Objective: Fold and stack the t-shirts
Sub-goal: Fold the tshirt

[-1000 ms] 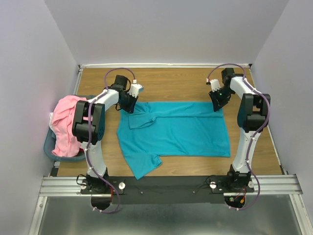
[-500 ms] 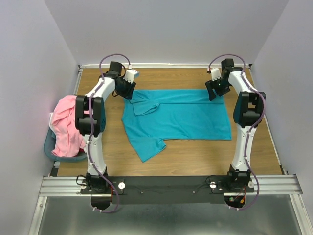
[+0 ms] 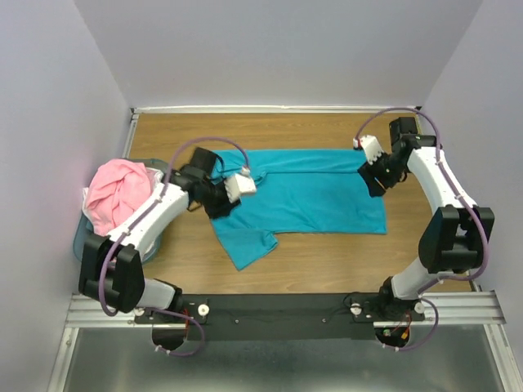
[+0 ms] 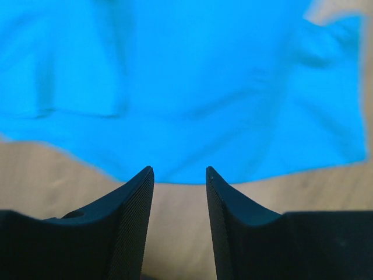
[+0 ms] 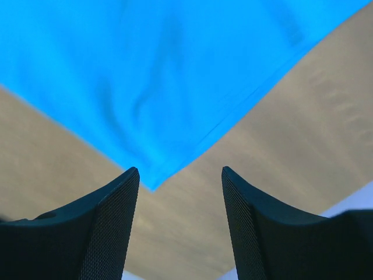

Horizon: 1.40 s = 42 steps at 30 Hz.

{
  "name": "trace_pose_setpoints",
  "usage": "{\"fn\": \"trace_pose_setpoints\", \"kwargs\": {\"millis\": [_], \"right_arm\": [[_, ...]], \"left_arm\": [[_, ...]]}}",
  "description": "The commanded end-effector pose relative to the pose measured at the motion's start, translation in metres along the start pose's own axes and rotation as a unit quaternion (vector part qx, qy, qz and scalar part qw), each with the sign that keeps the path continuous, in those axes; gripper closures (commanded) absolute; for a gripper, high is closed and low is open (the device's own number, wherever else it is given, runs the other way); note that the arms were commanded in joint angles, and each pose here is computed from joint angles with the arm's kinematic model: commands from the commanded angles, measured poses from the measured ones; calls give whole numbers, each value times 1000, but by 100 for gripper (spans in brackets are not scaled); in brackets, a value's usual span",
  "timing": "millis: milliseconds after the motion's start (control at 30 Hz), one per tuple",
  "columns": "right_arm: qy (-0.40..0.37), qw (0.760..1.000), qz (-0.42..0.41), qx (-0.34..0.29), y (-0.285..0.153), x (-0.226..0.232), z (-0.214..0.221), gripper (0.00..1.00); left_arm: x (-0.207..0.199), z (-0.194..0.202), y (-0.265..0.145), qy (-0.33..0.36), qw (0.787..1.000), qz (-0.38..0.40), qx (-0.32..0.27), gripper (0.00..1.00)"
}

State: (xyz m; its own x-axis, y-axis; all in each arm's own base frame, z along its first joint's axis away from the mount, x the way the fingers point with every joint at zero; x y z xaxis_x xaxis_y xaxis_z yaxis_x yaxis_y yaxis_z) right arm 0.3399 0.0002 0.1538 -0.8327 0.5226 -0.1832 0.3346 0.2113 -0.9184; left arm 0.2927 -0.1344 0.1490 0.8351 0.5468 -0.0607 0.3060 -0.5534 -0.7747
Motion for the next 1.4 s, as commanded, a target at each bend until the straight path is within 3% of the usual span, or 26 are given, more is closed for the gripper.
{"fn": "trace_pose_setpoints", "kwargs": {"millis": [0,267,767,933,1033,1167,1200,1267,1300,1367], "right_arm": [[-48,994,-66,78,17,44,51,37],[-59,989,-82,107,45,78,84,43],[-64,985,-84,136,74,86,105,51],[-60,984,-89,143,79,90,110,59],[-60,984,-90,144,81,91,111,62],[-59,984,-87,144,82,91,112,70],[-59,984,-87,144,82,91,112,75],[-56,985,-81,142,79,90,110,94],[-57,985,-77,142,77,89,110,99],[-60,986,-71,140,73,87,108,99]], "left_arm": [[-63,55,21,75,992,63,84,52],[-114,82,45,121,978,101,139,52],[-129,95,72,163,964,81,196,48],[-135,108,81,173,955,90,223,49],[-137,117,84,183,950,91,238,56],[-136,120,83,185,949,88,239,84],[-136,118,81,187,949,87,236,88],[-136,113,75,190,952,83,227,100],[-136,110,72,189,952,81,225,100],[-136,103,62,191,954,78,217,100]]}}
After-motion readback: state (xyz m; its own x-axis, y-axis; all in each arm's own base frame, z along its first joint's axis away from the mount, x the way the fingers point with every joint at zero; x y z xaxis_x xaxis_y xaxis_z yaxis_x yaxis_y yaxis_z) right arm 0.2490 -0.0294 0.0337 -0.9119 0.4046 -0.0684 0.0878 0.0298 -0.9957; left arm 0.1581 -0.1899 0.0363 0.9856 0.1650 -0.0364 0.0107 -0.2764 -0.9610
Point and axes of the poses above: each gripper's point midway between its finger pads, its own y axis out along the fingers, its own x axis along the line the jaws close on, z = x × y, the point moved 2 cm from there along -y, back along the fingers, and after that the axes turned 15 degrees about -y, right-handed, at the moved point
